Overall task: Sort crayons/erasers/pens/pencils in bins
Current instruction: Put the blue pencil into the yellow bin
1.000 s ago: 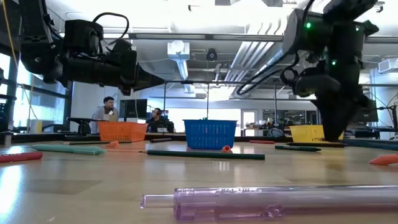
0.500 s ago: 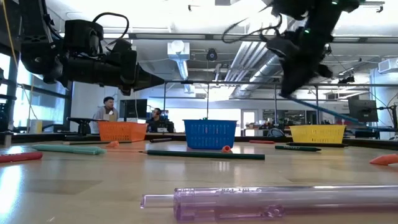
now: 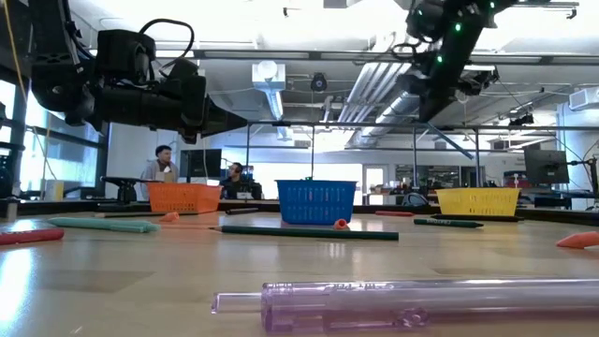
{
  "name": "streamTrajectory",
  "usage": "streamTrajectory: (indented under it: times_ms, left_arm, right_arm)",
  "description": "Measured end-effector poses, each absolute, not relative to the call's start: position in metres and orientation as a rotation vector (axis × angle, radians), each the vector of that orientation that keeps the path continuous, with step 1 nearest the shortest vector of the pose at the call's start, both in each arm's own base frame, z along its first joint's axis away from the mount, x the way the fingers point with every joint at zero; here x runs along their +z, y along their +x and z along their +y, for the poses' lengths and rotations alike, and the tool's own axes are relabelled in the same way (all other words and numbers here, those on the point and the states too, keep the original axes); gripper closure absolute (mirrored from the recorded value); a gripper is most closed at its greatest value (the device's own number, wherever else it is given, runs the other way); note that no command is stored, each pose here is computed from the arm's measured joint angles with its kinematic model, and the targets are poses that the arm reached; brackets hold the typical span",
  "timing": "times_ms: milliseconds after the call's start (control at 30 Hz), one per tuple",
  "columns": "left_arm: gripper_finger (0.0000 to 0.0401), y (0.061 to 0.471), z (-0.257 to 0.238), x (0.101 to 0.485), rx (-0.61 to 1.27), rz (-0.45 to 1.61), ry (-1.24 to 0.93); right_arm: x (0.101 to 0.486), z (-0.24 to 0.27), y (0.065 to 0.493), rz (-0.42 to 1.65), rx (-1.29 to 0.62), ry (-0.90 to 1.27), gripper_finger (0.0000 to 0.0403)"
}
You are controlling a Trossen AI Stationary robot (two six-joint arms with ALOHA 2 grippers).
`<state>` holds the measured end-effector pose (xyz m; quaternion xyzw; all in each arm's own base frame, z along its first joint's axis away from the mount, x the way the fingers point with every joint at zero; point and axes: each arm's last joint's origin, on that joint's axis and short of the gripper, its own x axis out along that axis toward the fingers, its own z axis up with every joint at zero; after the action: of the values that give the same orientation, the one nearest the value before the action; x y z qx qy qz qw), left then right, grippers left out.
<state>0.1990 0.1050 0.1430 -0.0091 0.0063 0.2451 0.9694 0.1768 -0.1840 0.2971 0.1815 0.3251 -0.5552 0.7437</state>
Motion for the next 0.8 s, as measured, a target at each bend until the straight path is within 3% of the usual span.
streamTrajectory:
  times_ms: [267, 567, 800]
  left_arm:
    - [0.0401, 0.199, 0.105, 0.143, 0.496, 0.014, -0.013]
    - [0.0400, 0.199, 0.105, 0.143, 0.496, 0.015, -0.008]
    - [0.0401, 0.199, 0.105, 0.143, 0.499, 0.017, 0.000]
  right_arm:
    - [0.268, -0.244, 0.140, 0.612, -1.355, 0.470, 0.0387]
    - [0.213, -0.282, 0.132, 0.744, -1.397, 0.580, 0.0387]
    - [0.195, -0.289, 0.134, 0.810, -1.383, 0.590, 0.0387]
